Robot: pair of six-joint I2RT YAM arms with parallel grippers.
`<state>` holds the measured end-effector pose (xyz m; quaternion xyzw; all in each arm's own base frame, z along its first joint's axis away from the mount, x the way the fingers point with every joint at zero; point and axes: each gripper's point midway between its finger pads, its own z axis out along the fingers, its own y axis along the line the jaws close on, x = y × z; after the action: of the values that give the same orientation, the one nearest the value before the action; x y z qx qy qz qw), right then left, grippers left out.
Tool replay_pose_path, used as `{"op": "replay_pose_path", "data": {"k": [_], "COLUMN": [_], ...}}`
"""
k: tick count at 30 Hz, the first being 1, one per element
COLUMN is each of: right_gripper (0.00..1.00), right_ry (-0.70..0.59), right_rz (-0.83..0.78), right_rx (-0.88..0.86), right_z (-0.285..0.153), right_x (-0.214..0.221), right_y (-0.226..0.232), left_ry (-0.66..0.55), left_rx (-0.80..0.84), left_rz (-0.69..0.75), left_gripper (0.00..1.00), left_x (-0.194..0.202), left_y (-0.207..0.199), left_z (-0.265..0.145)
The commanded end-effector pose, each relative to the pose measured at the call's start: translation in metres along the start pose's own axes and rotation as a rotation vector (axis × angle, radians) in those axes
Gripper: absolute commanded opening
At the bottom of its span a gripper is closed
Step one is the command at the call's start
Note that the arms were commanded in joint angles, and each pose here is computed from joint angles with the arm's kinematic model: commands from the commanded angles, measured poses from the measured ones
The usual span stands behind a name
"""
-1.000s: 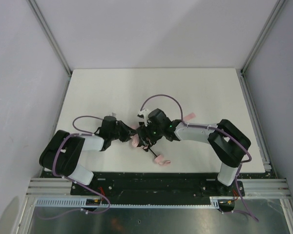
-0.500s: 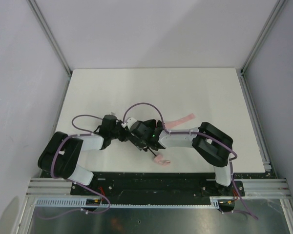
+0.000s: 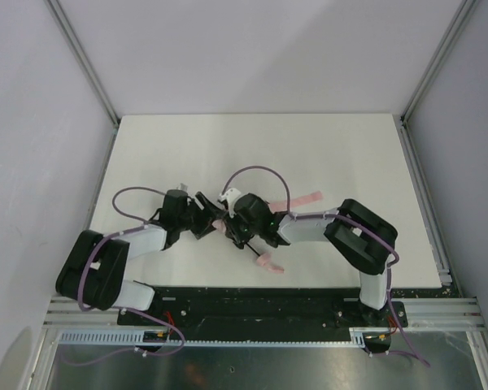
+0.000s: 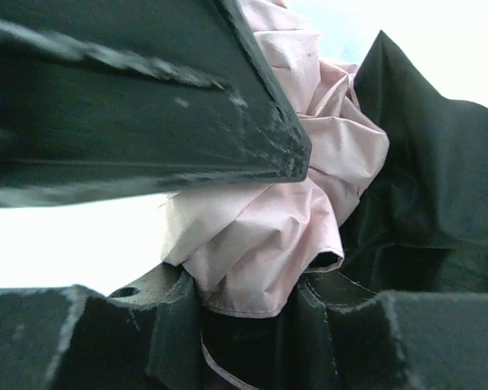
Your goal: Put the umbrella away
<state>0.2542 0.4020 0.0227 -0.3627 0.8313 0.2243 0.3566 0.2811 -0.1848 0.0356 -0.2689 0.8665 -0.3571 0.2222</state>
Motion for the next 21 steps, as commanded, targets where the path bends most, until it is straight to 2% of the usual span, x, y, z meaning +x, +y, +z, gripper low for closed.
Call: {"op": "replay_pose_path", "data": {"k": [1, 3, 5, 21], "right_gripper": [0.0, 0.0, 0.0, 0.0], "right_ry": [0.272, 0.255, 0.237, 0.086], "right_rz": [0.202, 0.248, 0.293, 0.643], "right_rx": [-0.26, -0.316, -0.36, -0.631], "right_z": [-0.004, -0.005, -0.006, -0.015], "right_x": [0.092, 0.085, 0.078, 0.029], "right_y": [0.019, 0.022, 0.023, 0.025], "left_ry": [-0.03, -0.035, -0.029, 0.075], "left_rx": [0.098, 0.119, 0.114, 0.029], "left_rz": [0.114, 0.122, 0.106, -0.098], "left_gripper": [0.88, 0.97, 0.99, 0.99], "left_x": [-0.009, -0.01, -0.006, 0.029], "left_y": [-0.017, -0.02, -0.015, 0.022], "left_z": [-0.02, -0.026, -0.027, 0.001]}}
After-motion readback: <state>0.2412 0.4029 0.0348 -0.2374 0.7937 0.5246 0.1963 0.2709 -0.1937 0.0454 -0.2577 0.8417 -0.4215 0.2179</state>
